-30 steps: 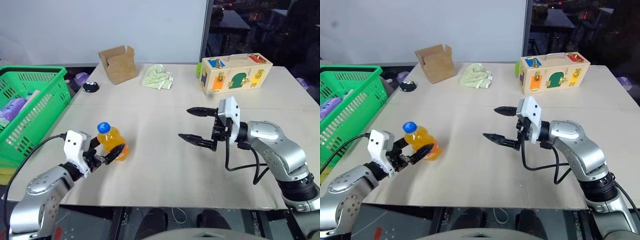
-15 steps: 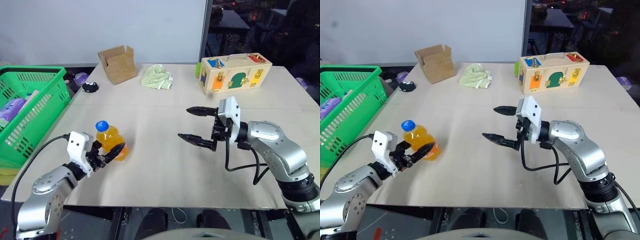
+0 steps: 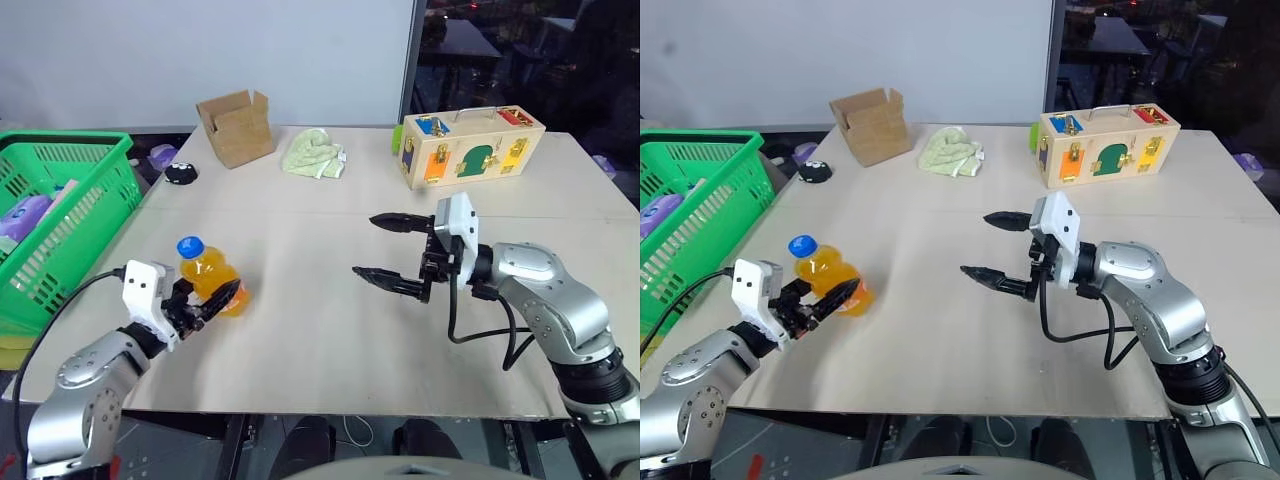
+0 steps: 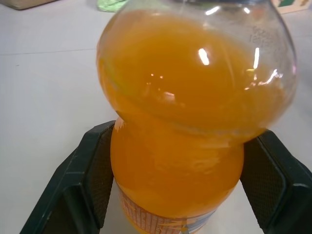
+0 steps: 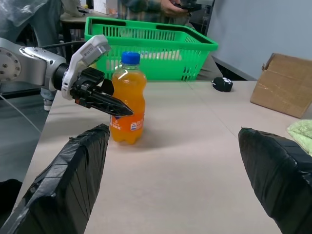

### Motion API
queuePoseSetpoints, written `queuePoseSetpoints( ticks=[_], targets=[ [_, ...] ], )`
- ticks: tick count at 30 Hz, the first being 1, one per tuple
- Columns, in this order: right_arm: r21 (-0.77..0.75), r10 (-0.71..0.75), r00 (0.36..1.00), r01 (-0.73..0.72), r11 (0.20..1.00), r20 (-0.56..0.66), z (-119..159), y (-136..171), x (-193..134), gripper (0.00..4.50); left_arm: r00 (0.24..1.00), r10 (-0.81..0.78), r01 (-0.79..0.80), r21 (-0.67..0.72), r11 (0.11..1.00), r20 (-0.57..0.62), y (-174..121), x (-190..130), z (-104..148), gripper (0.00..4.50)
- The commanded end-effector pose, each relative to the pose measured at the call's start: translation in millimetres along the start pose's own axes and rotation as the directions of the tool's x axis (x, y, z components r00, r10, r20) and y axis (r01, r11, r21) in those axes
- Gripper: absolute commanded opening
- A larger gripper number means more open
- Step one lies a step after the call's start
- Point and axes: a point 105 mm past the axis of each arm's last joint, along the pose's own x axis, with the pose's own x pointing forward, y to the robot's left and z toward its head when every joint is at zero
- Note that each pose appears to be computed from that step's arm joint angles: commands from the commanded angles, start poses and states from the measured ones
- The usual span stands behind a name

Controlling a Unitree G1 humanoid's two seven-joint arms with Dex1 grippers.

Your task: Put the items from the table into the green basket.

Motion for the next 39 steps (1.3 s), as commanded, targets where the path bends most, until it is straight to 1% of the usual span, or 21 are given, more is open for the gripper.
queuePoseSetpoints(
  ticks=[1, 7, 14, 19, 23, 25, 27, 29, 32, 35, 36, 37, 39],
  targets=[
    [-0.036, 0.037, 0.996, -0.034, 0.999, 0.081, 19.8, 4.4, 3.4, 4.5, 0.997, 0.006, -0.011, 0.064, 0.998, 0.08, -0.8, -2.7, 25.0, 3.0],
    [-0.037, 0.079, 0.99, -0.075, 0.996, 0.116, 24.2, 11.2, 5.6, 4.5, 0.996, 0.018, -0.024, 0.071, 0.997, 0.083, -0.1, -4.0, 25.2, 3.0],
    [-0.048, 0.114, 0.98, -0.107, 0.993, 0.163, 30.5, 15.5, 11.2, 4.5, 0.992, 0.047, -0.055, 0.069, 0.996, 0.116, 2.2, -4.8, 34.2, 3.0],
    [-0.062, 0.157, 0.973, -0.148, 0.987, 0.171, 32.9, 19.1, 17.5, 4.5, 0.991, 0.051, -0.06, 0.072, 0.996, 0.121, 0.7, -6.0, 35.7, 3.0],
    [-0.067, 0.158, 0.972, -0.148, 0.987, 0.171, 33.8, 17.1, 20.1, 4.5, 0.988, 0.069, -0.08, 0.073, 0.994, 0.141, 2.4, -6.9, 41.6, 3.0],
    [-0.069, 0.161, 0.971, -0.151, 0.986, 0.176, 35.2, 17.3, 20.9, 4.5, 0.98, 0.097, -0.109, 0.06, 0.992, 0.175, 7.3, -10.1, 50.6, 3.0],
    [-0.072, 0.168, 0.968, -0.157, 0.985, 0.186, 37.5, 17.9, 22.1, 4.5, 0.962, 0.167, -0.187, 0.077, 0.979, 0.217, 22.5, -16.1, 65.6, 3.0],
    [-0.08, 0.181, 0.963, -0.168, 0.983, 0.2, 41.4, 18.8, 24.4, 4.5, 0.925, 0.266, -0.298, 0.085, 0.951, 0.271, 46.7, -26.2, 86.4, 3.0],
    [-0.094, 0.2, 0.953, -0.183, 0.979, 0.227, 48.9, 19.1, 31.2, 4.5, 0.864, 0.39, -0.451, 0.142, 0.881, 0.319, 83.9, -46.8, 120.2, 3.0],
    [-0.101, 0.202, 0.948, -0.182, 0.978, 0.247, 54.5, 16.3, 39.5, 4.5, 0.813, 0.476, -0.554, 0.197, 0.808, 0.334, 114.0, -65.5, 151.0, 3.0],
    [-0.101, 0.201, 0.947, -0.18, 0.978, 0.251, 55.3, 15.7, 41.2, 4.5, 0.806, 0.486, -0.568, 0.211, 0.796, 0.336, 118.9, -68.7, 156.6, 3.0],
    [-0.104, 0.201, 0.945, -0.18, 0.978, 0.258, 56.9, 14.9, 44.3, 4.5, 0.789, 0.509, -0.595, 0.221, 0.773, 0.345, 129.7, -75.0, 166.9, 3.0],
    [-0.106, 0.203, 0.942, -0.18, 0.978, 0.268, 59.1, 14.4, 48.1, 4.5, 0.763, 0.548, -0.636, 0.251, 0.729, 0.342, 145.3, -83.7, 177.1, 3.0]
  ],
)
